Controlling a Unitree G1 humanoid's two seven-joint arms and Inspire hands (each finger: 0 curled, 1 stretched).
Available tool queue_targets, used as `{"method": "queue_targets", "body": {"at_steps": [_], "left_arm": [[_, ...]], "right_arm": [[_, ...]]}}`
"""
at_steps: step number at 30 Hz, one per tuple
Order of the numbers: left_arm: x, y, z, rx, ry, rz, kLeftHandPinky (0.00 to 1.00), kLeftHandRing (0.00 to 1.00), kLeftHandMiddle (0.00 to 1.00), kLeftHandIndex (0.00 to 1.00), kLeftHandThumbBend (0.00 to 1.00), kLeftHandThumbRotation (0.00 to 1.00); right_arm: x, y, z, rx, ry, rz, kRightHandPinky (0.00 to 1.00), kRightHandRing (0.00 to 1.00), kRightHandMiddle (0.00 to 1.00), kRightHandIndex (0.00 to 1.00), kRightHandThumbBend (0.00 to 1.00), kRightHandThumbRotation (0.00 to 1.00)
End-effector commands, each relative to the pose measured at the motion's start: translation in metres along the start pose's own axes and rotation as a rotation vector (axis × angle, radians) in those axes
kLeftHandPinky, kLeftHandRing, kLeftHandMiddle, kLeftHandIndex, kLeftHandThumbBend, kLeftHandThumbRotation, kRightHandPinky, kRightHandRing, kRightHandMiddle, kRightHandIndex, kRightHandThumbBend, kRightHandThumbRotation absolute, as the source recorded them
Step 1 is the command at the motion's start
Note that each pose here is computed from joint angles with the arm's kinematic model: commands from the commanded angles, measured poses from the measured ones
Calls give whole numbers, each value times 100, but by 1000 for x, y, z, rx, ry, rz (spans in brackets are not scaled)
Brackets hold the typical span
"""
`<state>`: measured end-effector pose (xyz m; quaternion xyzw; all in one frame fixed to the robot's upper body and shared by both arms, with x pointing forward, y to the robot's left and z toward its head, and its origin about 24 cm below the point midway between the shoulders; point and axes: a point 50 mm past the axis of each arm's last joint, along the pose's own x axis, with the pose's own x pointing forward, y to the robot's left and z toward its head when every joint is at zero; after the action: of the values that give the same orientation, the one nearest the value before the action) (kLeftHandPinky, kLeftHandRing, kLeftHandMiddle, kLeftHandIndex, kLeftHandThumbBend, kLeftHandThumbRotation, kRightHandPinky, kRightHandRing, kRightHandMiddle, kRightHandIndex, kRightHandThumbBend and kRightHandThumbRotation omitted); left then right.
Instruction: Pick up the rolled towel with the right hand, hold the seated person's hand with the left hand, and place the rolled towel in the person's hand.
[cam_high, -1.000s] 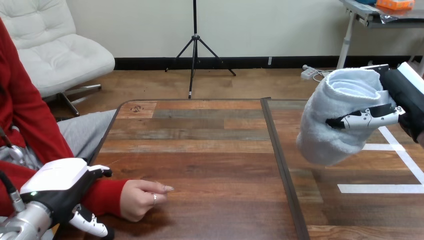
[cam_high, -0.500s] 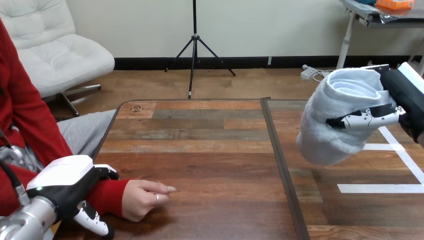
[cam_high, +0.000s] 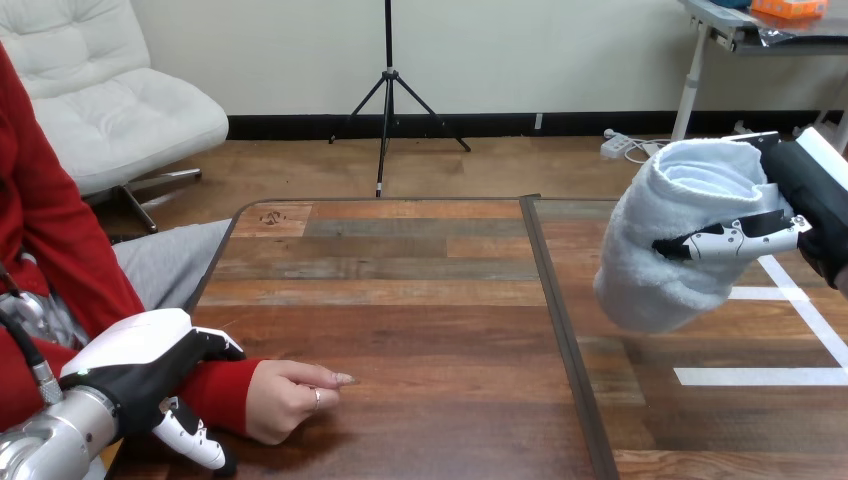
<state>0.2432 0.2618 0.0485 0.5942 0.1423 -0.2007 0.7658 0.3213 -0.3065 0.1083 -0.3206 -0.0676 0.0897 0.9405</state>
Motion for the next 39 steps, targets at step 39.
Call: {"method": "queue_targets", "body": {"at_steps": [39], "left_arm": [[25,-5,23,46,-45,-54,47,58,59,56,82,0]], "right_arm": [[9,-12,19,32,-112,-77,29,34,39,42,88,0]]}}
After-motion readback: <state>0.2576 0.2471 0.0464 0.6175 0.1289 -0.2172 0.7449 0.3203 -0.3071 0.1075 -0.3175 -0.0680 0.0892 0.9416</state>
